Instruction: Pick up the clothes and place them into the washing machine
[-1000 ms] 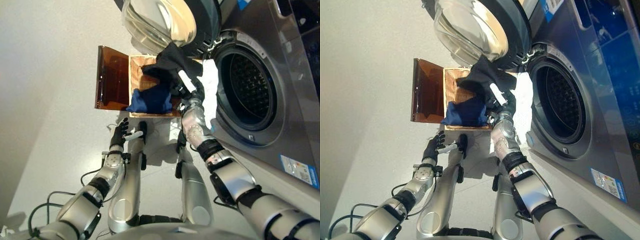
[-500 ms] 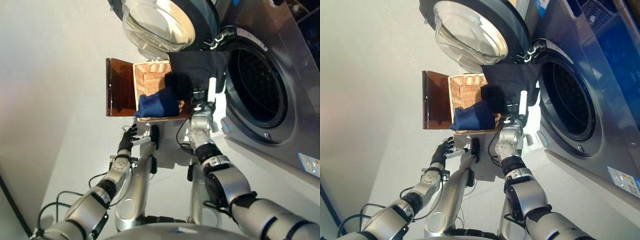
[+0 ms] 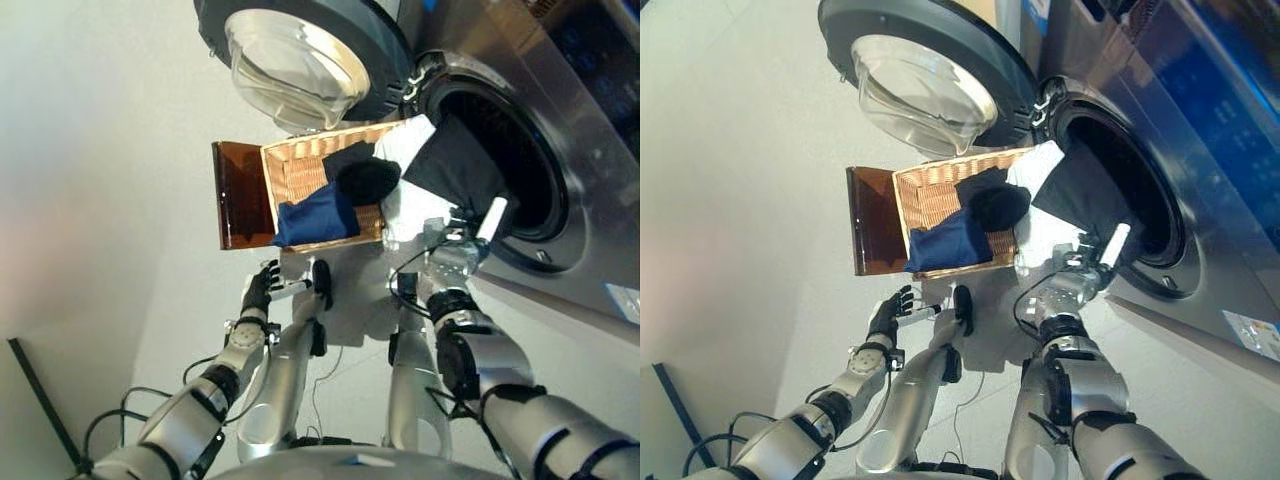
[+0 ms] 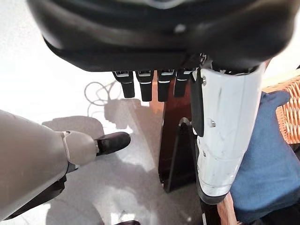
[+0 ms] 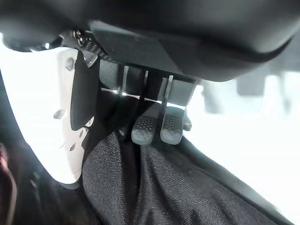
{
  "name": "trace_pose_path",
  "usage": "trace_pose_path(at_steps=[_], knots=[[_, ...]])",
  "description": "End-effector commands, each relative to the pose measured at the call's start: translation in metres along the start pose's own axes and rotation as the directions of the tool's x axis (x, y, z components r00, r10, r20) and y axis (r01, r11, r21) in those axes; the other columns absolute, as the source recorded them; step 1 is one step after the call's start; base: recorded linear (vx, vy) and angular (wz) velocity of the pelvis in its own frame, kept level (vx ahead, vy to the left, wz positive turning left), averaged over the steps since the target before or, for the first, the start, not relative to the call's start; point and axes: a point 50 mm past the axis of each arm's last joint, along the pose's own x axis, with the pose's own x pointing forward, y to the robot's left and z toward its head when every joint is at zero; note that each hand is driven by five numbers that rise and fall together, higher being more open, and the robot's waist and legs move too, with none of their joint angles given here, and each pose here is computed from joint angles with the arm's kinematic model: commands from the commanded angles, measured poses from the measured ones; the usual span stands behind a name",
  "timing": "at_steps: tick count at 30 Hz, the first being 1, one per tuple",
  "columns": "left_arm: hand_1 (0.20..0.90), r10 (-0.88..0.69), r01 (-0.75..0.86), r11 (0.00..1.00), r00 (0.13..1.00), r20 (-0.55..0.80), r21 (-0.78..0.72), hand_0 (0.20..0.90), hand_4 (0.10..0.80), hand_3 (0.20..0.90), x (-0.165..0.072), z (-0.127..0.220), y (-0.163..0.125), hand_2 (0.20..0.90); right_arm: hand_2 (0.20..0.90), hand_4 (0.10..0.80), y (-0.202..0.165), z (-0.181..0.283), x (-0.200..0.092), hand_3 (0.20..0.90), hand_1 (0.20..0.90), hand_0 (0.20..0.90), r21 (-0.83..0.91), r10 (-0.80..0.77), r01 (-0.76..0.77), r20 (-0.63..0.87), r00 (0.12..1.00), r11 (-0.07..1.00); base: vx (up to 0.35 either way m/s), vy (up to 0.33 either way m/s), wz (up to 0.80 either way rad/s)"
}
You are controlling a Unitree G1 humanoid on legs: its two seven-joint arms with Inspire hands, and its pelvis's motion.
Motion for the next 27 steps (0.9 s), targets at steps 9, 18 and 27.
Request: trace_pose_path(at_steps=[9,18,27], knots=[[0.900,-0.019,0.020,1.000,1.000,0.024,-0.018,0.900,0.800,0.900,-0.007,-0.009,0.002,0.900,0.200,0.300,0.095,0.091,0.017,0.200,0.200,0.200,-0.002,0.186,-0.192,0.258,0.948,0.981,-0.008,-0.009,-0.06],[0.900,-0.077,0.078,0.997,0.996,0.047,-0.012,0.900,0.800,0.900,-0.013,-0.012,-0.004,0.900,0.200,0.300,0.188,0.111,-0.014,0.200,0.200,0.200,-0.061,0.392,-0.393,0.305,0.868,0.917,0.007,-0.018,-0.07],[0.900,-0.085,0.086,0.996,0.994,0.071,-0.014,0.900,0.800,0.900,-0.012,-0.006,-0.007,0.900,0.200,0.300,0.248,0.128,-0.056,0.200,0.200,0.200,0.075,0.491,-0.554,0.379,0.785,0.829,0.028,-0.015,-0.06]])
